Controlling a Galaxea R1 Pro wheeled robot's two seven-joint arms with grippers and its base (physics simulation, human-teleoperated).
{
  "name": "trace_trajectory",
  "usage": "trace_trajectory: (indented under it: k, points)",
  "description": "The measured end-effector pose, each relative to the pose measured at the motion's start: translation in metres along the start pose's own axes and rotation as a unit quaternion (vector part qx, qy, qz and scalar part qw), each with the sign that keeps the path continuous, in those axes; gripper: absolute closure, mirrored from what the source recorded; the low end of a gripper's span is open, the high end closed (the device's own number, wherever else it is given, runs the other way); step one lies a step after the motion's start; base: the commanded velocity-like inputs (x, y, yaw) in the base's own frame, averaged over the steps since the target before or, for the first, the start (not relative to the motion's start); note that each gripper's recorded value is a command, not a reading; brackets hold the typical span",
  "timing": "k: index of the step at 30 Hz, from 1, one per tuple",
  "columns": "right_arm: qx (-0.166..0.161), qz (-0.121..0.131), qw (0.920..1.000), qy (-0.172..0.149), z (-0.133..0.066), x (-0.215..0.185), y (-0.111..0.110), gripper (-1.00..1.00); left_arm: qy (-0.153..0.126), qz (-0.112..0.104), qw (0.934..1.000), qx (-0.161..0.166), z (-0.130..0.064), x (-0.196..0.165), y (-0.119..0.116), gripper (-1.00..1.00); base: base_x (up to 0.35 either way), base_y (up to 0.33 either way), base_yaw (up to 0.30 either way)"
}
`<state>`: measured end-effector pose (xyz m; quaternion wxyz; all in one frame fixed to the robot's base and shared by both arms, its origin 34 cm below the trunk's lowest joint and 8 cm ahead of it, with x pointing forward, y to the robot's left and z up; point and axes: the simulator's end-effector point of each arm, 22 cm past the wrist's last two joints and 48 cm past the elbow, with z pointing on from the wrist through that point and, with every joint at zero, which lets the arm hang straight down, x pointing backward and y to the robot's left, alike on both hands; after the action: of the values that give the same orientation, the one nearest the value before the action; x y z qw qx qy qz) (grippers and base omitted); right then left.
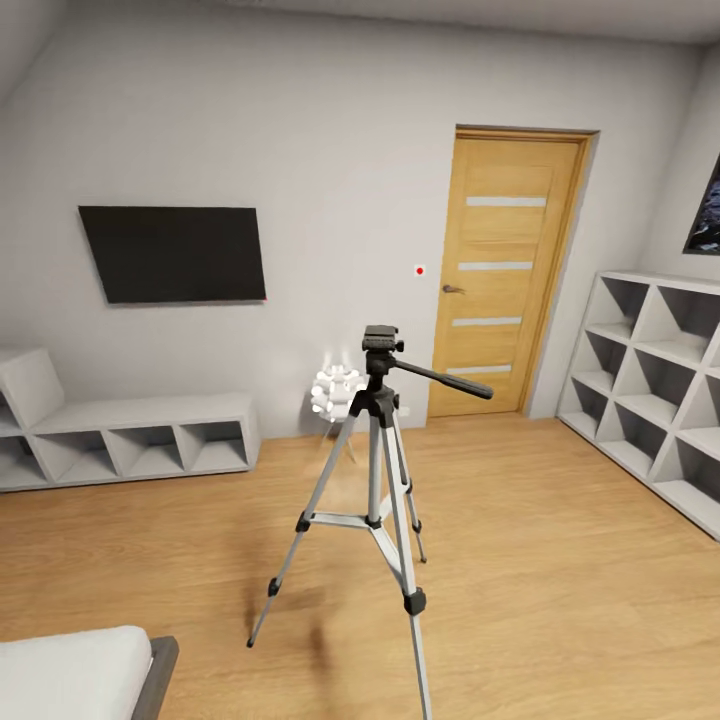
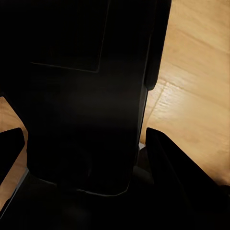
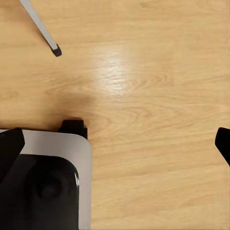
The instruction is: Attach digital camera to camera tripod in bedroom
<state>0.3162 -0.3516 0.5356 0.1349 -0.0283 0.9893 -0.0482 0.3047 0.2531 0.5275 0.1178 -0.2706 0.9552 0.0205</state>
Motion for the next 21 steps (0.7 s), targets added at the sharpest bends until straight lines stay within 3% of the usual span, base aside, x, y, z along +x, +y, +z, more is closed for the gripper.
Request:
trace_trajectory:
  k: [12, 21]
  points:
    - [0.003, -0.001, 1.0000, 0.001, -0.0002, 0.0008, -0.0046, -1.00, 0.001, 0.000, 1.0000, 0.000, -0.0001, 0.0008, -0.0006, 1.00, 0.007, 0.000, 0.001]
    - [0.005, -0.001, 1.0000, 0.004, -0.0007, 0.0027, -0.0087, -1.00, 0.002, -0.001, 1.0000, 0.001, -0.0002, 0.0010, -0.0001, 1.00, 0.248, 0.000, 0.000]
